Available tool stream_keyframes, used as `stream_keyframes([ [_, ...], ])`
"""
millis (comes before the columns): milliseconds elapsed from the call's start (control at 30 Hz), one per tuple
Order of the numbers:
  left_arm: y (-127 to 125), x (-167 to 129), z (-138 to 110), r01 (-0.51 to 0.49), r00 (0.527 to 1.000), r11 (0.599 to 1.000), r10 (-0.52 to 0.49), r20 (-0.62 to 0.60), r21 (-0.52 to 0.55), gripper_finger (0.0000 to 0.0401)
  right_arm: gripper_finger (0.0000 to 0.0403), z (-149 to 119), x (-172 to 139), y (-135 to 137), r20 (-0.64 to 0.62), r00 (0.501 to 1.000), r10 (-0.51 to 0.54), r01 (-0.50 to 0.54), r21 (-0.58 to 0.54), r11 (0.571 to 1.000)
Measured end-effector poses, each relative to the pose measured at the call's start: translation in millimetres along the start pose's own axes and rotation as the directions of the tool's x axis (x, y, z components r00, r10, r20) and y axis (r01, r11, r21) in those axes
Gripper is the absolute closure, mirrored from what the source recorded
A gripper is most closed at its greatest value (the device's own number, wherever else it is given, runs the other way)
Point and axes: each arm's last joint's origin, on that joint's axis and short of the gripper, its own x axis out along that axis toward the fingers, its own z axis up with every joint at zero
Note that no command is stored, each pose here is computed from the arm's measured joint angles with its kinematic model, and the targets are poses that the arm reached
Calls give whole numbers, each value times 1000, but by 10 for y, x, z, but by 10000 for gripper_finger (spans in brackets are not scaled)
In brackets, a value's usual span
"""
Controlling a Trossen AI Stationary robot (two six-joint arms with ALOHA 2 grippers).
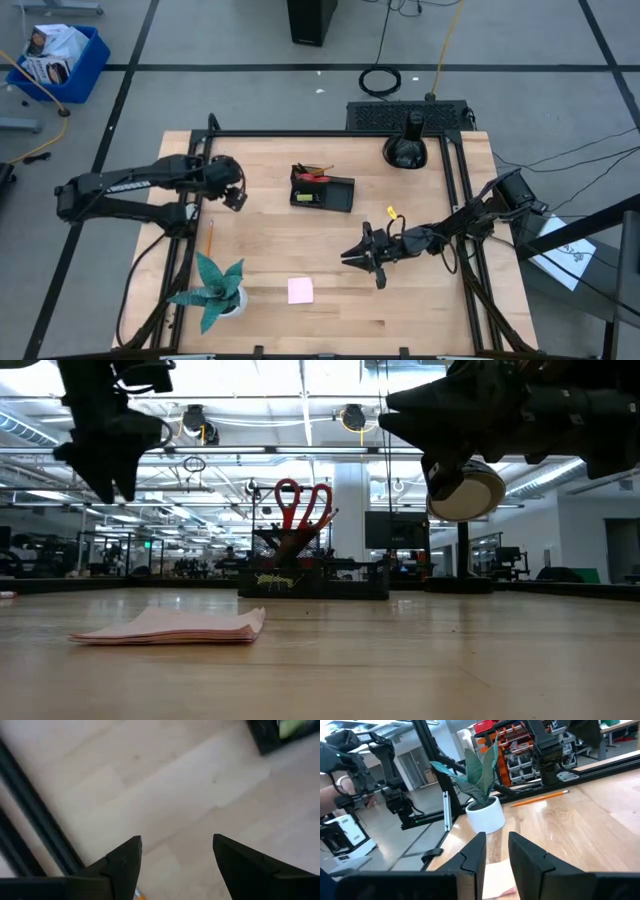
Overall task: Pick and place office supplies into organizer
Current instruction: Put the orange pencil into the black desk organizer
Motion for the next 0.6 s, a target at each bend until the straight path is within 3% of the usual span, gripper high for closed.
stream_keyframes([
  [167,90,88,-131,-8,1000,996,6,-25,-94,151,330,-7,0,-3,-7,1000,-3,3,-4,1000],
  [367,103,249,-348,-6,970,978,-45,-240,-208,152,330,-8,0,-3,-8,1000,-3,3,-7,1000],
  [600,69,252,-345,-53,988,977,22,-150,-205,175,330,-5,3,-22,-9,1000,-11,11,-9,1000],
])
